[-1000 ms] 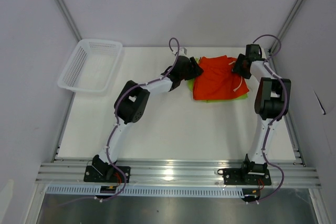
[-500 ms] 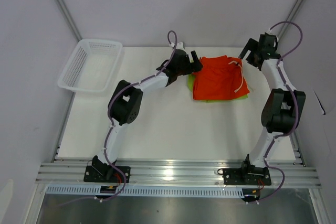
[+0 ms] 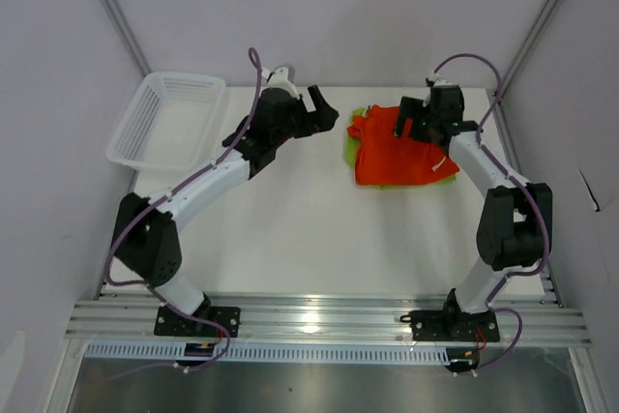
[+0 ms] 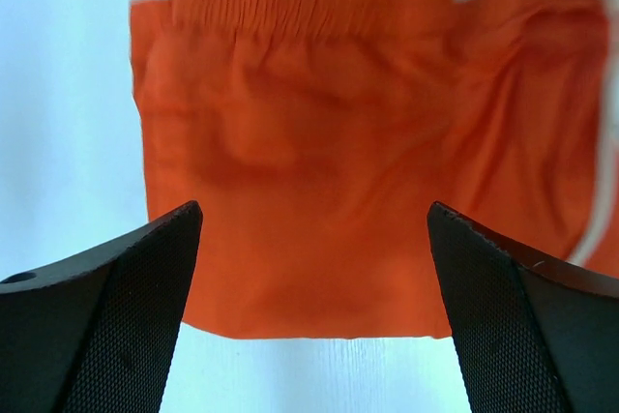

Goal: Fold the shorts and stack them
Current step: Neatly place the folded shorts to the corner

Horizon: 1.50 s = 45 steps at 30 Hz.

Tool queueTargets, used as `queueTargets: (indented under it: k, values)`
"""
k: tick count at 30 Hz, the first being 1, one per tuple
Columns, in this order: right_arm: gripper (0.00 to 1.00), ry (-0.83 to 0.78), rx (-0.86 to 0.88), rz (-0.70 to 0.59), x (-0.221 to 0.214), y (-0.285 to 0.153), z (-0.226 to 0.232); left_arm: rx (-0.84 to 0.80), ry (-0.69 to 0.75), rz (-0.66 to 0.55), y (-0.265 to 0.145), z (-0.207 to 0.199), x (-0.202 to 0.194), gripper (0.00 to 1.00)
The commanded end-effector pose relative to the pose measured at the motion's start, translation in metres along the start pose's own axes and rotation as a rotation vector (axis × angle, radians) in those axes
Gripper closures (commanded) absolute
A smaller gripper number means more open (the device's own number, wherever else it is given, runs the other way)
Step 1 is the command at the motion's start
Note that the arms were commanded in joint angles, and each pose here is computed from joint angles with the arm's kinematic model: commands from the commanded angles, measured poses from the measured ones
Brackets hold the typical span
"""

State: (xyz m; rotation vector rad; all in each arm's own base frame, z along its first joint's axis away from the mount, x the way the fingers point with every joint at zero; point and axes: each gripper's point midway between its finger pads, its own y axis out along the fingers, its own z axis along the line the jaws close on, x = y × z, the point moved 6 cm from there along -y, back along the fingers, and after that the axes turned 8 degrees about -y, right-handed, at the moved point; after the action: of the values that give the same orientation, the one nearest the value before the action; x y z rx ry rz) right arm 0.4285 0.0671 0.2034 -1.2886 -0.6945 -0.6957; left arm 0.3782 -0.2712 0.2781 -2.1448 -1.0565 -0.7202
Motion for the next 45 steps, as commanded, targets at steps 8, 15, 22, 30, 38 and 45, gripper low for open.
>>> queueTargets:
  k: [8, 15, 22, 30, 38, 45]
  values:
    - [0.0, -0.204, -0.039, 0.124, -0.042, 0.076, 0.016, 0.112, 0.02, 0.034, -0.086, 0.047, -0.029, 0.01]
    - [0.0, -0.212, -0.153, 0.369, -0.061, 0.118, 0.002, 0.114, 0.021, 0.058, -0.13, 0.064, -0.047, 0.01]
    - [0.01, -0.166, -0.246, 0.476, -0.075, 0.128, -0.041, 0.083, 0.023, 0.1, -0.16, 0.071, -0.062, 0.01]
    - [0.0, -0.17, -0.305, 0.515, -0.067, 0.132, -0.106, 0.066, 0.042, 0.147, -0.173, 0.074, -0.072, 0.01]
    - [0.01, -0.264, -0.389, 0.421, -0.045, 0.153, -0.151, 0.064, 0.051, 0.159, -0.177, 0.075, -0.074, 0.01]
    - [0.01, -0.356, -0.433, 0.363, -0.021, 0.175, -0.17, 0.084, 0.054, 0.18, -0.169, 0.079, -0.079, 0.01]
